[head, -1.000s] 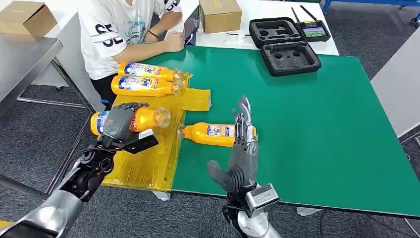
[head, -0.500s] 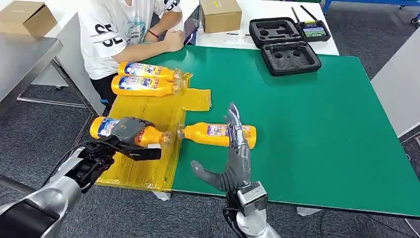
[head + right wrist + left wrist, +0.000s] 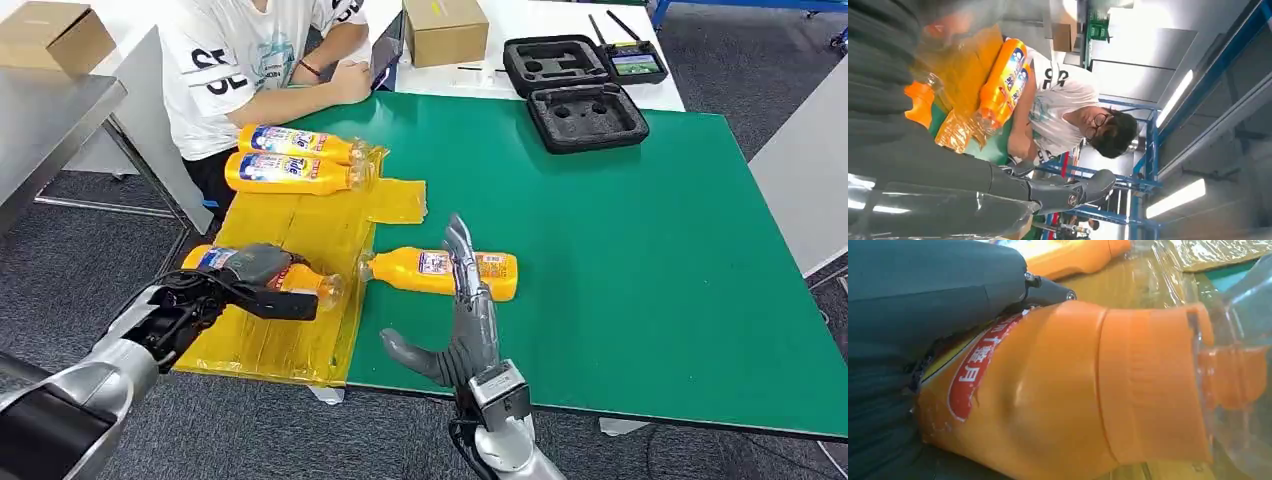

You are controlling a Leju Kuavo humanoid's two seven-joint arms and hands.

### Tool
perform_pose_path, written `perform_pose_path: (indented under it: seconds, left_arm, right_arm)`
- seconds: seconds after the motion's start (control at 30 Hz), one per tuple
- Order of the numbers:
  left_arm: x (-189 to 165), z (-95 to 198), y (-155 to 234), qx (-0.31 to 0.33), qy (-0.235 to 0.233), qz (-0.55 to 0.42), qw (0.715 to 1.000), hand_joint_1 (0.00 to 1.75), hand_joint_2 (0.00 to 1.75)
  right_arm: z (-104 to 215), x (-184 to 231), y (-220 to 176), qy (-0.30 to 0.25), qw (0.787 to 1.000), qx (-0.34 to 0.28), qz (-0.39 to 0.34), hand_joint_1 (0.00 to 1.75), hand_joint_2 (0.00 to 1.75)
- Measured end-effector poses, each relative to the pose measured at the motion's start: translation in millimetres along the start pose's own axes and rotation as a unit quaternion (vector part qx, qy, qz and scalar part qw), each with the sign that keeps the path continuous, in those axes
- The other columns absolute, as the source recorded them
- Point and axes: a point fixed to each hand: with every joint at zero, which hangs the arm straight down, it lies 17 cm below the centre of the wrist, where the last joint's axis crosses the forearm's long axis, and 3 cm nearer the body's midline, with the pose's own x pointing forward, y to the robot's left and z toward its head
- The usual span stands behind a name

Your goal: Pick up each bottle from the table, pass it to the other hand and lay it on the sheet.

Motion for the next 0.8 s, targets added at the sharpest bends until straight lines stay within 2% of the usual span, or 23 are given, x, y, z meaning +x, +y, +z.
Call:
perform_pose_path:
  seconds: [0.17, 0.2, 0.23, 0.27, 0.57, 0.6, 0.8]
  left_arm:
    - [-3, 6, 0, -0.019, -0.006, 0.032, 0.999, 1.75, 1.75]
    - [-4, 7, -1, -0.021, -0.006, 0.037, 0.999, 1.38, 1.75]
    - [-5, 8, -2, -0.023, -0.005, 0.041, 0.999, 0.56, 1.75]
    - [-7, 9, -3, -0.024, -0.003, 0.042, 0.999, 0.02, 1.75]
    - [-20, 17, -24, -0.048, 0.019, 0.043, 0.998, 0.0, 1.75]
    - [-20, 17, -24, -0.048, 0.019, 0.043, 0.998, 0.0, 0.0]
    - [-21, 18, -27, -0.051, 0.02, 0.043, 0.998, 0.0, 0.0]
  right_arm:
    - [0, -5, 1, 0.005, 1.0, 0.004, -0.001, 0.0, 1.75]
    - [1, -6, 2, 0.007, 1.0, 0.005, -0.002, 0.0, 1.75]
    - [2, -8, 3, 0.009, 1.0, 0.007, -0.004, 0.0, 1.75]
    - [2, -9, 3, 0.011, 1.0, 0.008, -0.006, 0.0, 1.75]
    - [5, -17, 10, 0.025, 0.999, 0.016, -0.019, 0.0, 1.75]
    - [6, -18, 10, 0.027, 0.999, 0.017, -0.018, 0.0, 1.75]
    - [6, -21, 13, 0.03, 0.999, 0.019, -0.02, 0.0, 1.75]
